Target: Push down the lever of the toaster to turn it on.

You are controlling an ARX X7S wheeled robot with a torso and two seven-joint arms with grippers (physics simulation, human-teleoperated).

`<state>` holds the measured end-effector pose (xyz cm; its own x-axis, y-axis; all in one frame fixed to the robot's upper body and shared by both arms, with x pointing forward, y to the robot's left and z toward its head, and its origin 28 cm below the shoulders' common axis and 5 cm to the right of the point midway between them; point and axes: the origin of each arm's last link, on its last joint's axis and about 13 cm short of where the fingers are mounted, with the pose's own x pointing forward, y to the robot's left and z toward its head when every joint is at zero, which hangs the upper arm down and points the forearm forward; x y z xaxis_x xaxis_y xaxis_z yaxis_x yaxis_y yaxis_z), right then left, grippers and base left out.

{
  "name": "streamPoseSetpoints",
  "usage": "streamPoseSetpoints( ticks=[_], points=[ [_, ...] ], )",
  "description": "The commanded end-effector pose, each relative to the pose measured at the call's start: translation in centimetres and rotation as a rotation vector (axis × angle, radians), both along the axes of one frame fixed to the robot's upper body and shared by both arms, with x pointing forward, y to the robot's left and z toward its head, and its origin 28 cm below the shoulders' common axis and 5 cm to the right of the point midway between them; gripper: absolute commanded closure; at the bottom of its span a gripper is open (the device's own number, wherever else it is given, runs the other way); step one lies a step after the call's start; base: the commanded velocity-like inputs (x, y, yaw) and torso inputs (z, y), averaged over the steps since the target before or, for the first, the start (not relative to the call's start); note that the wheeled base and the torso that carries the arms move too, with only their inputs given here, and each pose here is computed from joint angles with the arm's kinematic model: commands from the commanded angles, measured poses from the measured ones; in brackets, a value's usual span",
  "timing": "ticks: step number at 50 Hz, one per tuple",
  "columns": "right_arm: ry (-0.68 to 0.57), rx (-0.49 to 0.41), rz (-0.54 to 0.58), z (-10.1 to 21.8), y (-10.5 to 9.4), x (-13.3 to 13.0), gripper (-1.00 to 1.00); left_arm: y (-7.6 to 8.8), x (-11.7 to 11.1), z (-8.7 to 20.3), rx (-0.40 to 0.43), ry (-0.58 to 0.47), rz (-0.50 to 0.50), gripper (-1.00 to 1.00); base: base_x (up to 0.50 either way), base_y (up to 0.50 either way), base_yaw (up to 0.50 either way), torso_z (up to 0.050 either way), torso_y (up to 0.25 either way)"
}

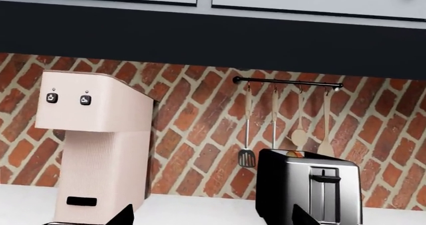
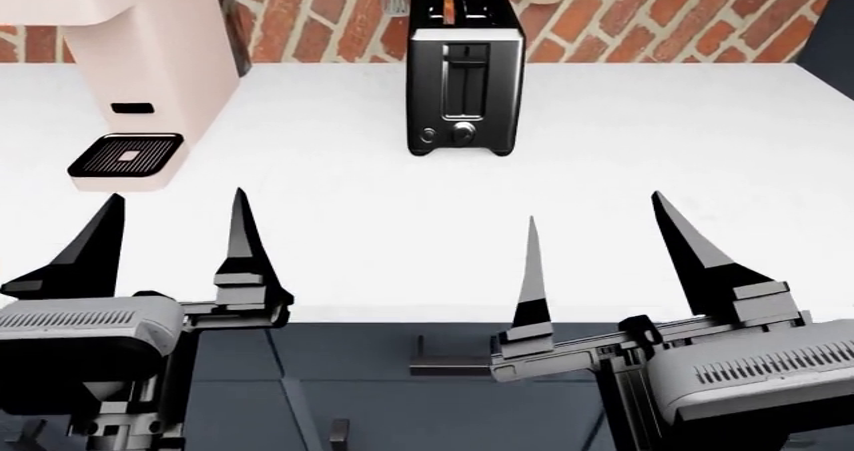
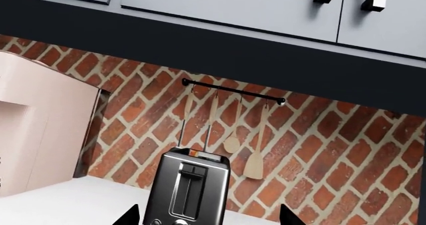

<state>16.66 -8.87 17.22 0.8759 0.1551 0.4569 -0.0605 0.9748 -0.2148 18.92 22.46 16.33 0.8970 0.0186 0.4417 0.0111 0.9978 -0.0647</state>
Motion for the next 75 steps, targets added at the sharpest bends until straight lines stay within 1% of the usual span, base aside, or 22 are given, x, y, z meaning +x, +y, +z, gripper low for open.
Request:
streamPoseSetpoints(
  ticks=[1,11,23,30,36,41,45,49,54,63,64,69,75],
  points=[
    [-0.009,-0.003,-0.001,0.2,0.0,-0.4,-1.0,0.1,-0.3,-0.1,0.006,0.0,-0.004,-1.0,0.5,0.0,0.0,0.0,0.0],
    [-0.006,0.0,-0.007,0.2,0.0,-0.5,-1.0,0.0,-0.1,-0.2,0.011,0.006,-0.007,-1.0,0.5,0.0,0.0,0.0,0.0],
    [-0.004,0.007,-0.015,0.1,-0.2,0.2,-1.0,0.0,-0.3,-0.3,0.01,0.01,-0.012,-1.0,0.5,0.0,0.0,0.0,0.0],
    [-0.005,0.007,-0.016,0.0,-0.1,0.0,-1.0,0.0,-0.2,-0.4,0.009,0.012,-0.011,-1.0,0.5,0.0,0.0,0.0,0.002],
    [-0.022,0.014,-0.013,0.1,-0.1,0.1,-1.0,0.0,-0.3,-0.5,0.01,0.015,-0.014,-1.0,0.0,0.0,0.0,0.0,0.0],
    [-0.015,0.001,-0.009,0.5,-0.2,0.6,-1.0,0.0,-0.3,-0.7,0.013,0.018,-0.018,-1.0,0.0,0.0,0.0,0.0,0.0],
    [-0.002,-0.037,0.023,1.4,0.0,1.8,-1.0,0.1,-0.1,-0.9,0.013,0.025,-0.013,-1.0,0.0,0.0,0.0,0.0,0.0],
    [0.019,-0.047,0.054,2.6,0.1,3.4,-1.0,0.1,0.0,-1.0,0.012,0.031,-0.014,-1.0,0.0,0.0,0.0,0.0,0.0],
    [0.043,-0.044,0.063,2.9,0.2,5.3,-1.0,0.2,0.1,-1.5,0.01,0.044,-0.014,-1.0,0.0,0.0,0.0,0.0,0.0],
    [0.084,-0.021,0.053,2.8,0.1,8.4,-1.0,0.4,-0.6,-1.9,0.01,0.056,-0.02,-1.0,0.0,0.0,0.0,0.0,0.0],
    [0.085,-0.02,0.05,2.8,0.0,8.7,1.0,0.4,-0.6,-1.9,0.011,0.057,-0.02,-1.0,0.0,0.0,0.0,0.0,0.0],
    [0.09,-0.023,0.062,2.5,0.2,9.8,1.0,0.4,-0.2,-2.1,0.013,0.061,-0.02,-1.0,0.0,0.0,0.0,0.0,0.0],
    [0.116,-0.02,0.106,1.8,1.1,10.1,1.0,0.4,0.0,-2.3,0.016,0.068,-0.02,-1.0,0.0,0.0,0.0,0.0,0.0]
  ],
)
